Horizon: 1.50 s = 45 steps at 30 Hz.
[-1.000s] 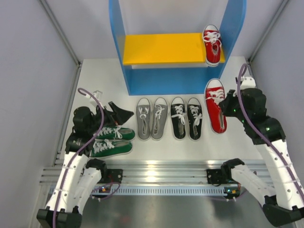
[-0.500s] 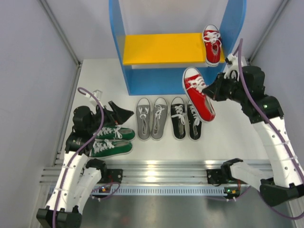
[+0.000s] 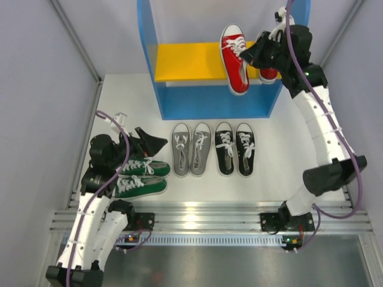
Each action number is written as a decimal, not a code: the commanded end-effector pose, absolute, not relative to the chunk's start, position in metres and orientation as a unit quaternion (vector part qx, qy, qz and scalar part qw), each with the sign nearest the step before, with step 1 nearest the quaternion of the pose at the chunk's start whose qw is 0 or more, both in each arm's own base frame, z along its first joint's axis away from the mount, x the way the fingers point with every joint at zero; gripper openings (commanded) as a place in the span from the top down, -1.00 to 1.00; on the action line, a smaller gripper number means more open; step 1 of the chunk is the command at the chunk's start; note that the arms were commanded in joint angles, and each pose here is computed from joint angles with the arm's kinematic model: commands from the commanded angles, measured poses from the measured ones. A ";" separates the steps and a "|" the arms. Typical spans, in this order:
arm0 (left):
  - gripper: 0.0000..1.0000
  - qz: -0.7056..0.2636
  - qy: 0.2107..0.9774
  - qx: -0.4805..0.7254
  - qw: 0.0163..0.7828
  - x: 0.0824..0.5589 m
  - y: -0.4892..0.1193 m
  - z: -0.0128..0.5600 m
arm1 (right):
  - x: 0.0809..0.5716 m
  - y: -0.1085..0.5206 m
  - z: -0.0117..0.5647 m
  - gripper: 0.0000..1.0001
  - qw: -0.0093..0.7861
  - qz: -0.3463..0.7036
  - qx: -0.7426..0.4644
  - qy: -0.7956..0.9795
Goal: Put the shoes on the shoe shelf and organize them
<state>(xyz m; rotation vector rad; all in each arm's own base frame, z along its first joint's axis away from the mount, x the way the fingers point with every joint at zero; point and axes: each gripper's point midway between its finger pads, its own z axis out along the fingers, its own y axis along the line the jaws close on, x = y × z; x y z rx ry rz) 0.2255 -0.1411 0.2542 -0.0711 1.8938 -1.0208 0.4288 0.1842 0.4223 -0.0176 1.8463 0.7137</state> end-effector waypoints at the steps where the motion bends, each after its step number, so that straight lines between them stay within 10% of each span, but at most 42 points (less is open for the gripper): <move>1: -0.98 -0.414 0.753 -0.011 0.512 0.225 -0.139 0.277 | 0.466 0.186 0.485 1.00 0.616 0.332 0.017 0.714; 42: -0.98 -0.400 0.765 -0.019 0.505 0.221 -0.135 0.270 | 0.546 0.140 0.422 1.00 0.554 0.320 0.034 0.768; 45: -0.98 -0.398 0.766 -0.019 0.505 0.221 -0.134 0.268 | 0.541 0.141 0.432 0.52 0.562 0.323 0.031 0.761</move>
